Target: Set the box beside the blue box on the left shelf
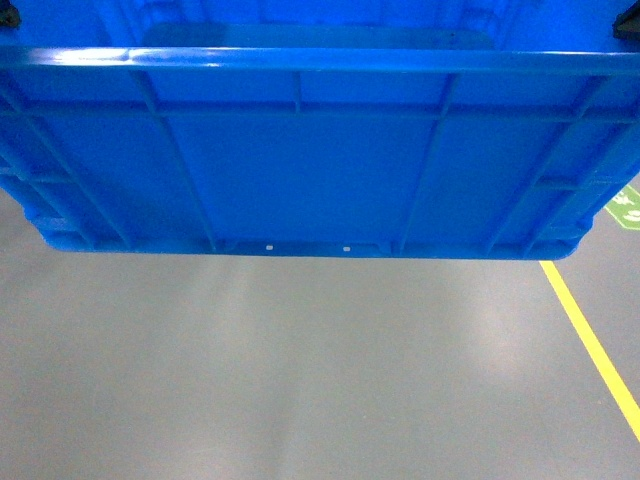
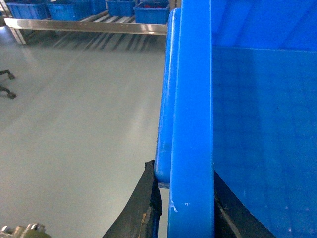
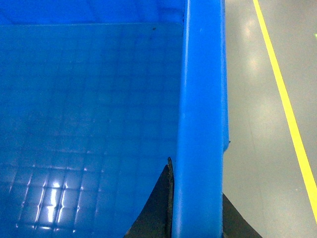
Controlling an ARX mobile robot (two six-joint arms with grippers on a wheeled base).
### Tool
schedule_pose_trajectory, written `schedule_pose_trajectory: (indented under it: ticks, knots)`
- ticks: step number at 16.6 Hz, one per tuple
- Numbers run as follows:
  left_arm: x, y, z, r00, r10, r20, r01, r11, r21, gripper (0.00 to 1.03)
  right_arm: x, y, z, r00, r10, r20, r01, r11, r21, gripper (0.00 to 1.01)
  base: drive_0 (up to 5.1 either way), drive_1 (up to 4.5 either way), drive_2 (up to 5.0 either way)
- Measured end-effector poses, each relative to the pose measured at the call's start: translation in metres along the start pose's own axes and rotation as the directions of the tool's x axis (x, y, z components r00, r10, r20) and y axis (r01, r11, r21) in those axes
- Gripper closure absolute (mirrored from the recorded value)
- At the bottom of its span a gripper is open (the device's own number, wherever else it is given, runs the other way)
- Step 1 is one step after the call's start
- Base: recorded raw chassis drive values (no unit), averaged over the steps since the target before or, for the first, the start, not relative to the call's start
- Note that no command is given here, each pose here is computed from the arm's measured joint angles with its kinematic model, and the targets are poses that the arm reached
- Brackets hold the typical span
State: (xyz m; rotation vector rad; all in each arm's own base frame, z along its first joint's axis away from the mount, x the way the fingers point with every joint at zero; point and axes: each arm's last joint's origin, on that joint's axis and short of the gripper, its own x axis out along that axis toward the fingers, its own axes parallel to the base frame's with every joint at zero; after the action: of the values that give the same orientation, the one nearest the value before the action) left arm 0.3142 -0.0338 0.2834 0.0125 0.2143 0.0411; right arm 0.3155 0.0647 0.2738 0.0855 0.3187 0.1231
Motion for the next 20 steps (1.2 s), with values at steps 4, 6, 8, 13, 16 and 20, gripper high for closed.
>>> schedule_pose_trajectory:
  ticks: [4, 6, 8, 13, 16, 20]
  knots:
    - [0.0, -0.0007, -0.0007, 1.0, -0.002, -0.004, 0.002, 1.0, 0.001, 0.87, -0.0002, -0.0005, -0.0003, 1.0, -0.003, -0.004, 0.003, 1.0, 0.0, 0.94, -1.5, -1.52, -1.5]
    - [-0.0008, -0.0007, 0.0004, 1.0, -0.003, 0.003, 0.003, 1.0, 0.0, 0.87, -0.0012, -0.0004, 0.0009, 1.0, -0.002, 0.004, 0.002, 1.0, 0.0, 0.94, -1.5, -1.52, -1.5]
    - [-0.0007, -0.0004, -0.0001, 1.0, -0.001, 0.0, 0.001, 1.0, 0.0, 0.87, -0.0011, -0.0002, 0.0008, 1.0, -0.001, 0.003, 0.001, 1.0, -0.002, 0.94, -0.8, 1.37, -3.0]
    - [-0.0007, -0.0003, 0.0001, 1.0, 0.0, 0.002, 0.0, 1.0, -0.001, 0.87, -0.001, -0.0002, 0.001, 1.0, 0.0, 0.007, 0.0, 1.0, -0.003, 0.94, 0.0, 4.38, -4.3]
    - [-0.0007, -0.0003, -0.0002, 1.0, 0.0, -0.001, 0.0, 1.0, 0.001, 0.87, -0.0007, -0.0003, 0.0003, 1.0, -0.001, 0.001, 0.001, 1.0, -0.003, 0.94, 0.1, 4.46, -4.2]
    - [-0.0007, -0.0003, -0.0001, 1.0, 0.001, -0.001, -0.001, 1.0, 0.001, 0.87, -0.0006, -0.0003, -0.0004, 1.0, -0.001, -0.003, 0.001, 1.0, -0.001, 0.94, 0.1, 4.39, -4.3]
